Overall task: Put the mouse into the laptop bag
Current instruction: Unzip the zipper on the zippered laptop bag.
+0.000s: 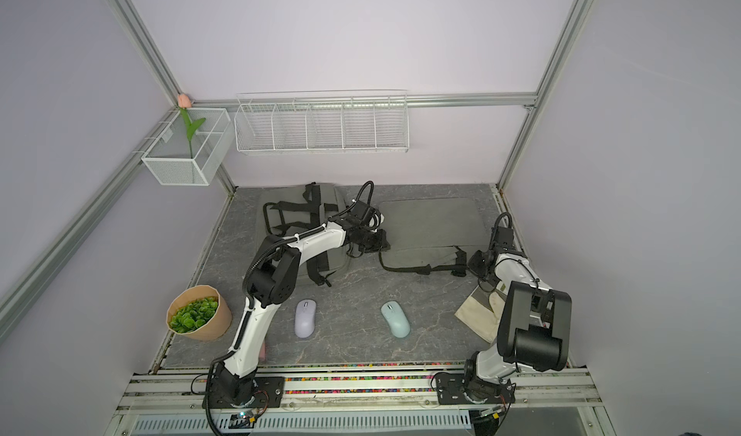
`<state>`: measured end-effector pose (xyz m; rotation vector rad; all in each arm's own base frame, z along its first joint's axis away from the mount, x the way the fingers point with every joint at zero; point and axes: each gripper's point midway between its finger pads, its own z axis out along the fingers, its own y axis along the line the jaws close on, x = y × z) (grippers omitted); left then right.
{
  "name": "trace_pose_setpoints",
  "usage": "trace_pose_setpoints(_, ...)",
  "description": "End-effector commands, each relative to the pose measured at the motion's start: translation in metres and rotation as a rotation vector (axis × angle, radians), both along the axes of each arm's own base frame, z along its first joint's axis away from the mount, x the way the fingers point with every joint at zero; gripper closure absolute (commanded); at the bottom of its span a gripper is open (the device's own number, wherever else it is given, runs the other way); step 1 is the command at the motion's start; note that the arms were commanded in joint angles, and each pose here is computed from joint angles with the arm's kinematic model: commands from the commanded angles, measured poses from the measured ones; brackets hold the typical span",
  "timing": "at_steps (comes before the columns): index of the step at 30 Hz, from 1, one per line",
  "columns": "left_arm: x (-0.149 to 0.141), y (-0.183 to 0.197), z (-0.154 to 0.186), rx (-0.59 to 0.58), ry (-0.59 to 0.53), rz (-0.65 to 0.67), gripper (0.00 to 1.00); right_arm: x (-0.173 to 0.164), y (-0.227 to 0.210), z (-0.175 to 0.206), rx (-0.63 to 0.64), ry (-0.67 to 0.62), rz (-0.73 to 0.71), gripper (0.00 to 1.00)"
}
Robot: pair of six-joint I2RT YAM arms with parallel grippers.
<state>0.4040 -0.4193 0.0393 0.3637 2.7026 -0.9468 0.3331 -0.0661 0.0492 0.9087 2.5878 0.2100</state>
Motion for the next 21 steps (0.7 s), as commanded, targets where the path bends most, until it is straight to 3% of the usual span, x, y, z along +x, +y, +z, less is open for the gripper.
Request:
trace_pose_setpoints(1,-0.019,0.059,-0.089,0.259,0.165,0.063,0.87,0.001,-0.028,-0.002,-0.039,0.037,-0.081,0.94)
trace_pose_setpoints(11,-0.019,0.058,-0.085,0.225,0.177,0.06,0.87,0.029,-0.058,-0.019,-0.061,0.078,-0.126,0.94)
trace_pose_setpoints(21,-0.021,0.057,-0.094,0.184,0.213,0.075,0.87,0.043,-0.084,-0.002,-0.116,0.062,-0.155,0.94)
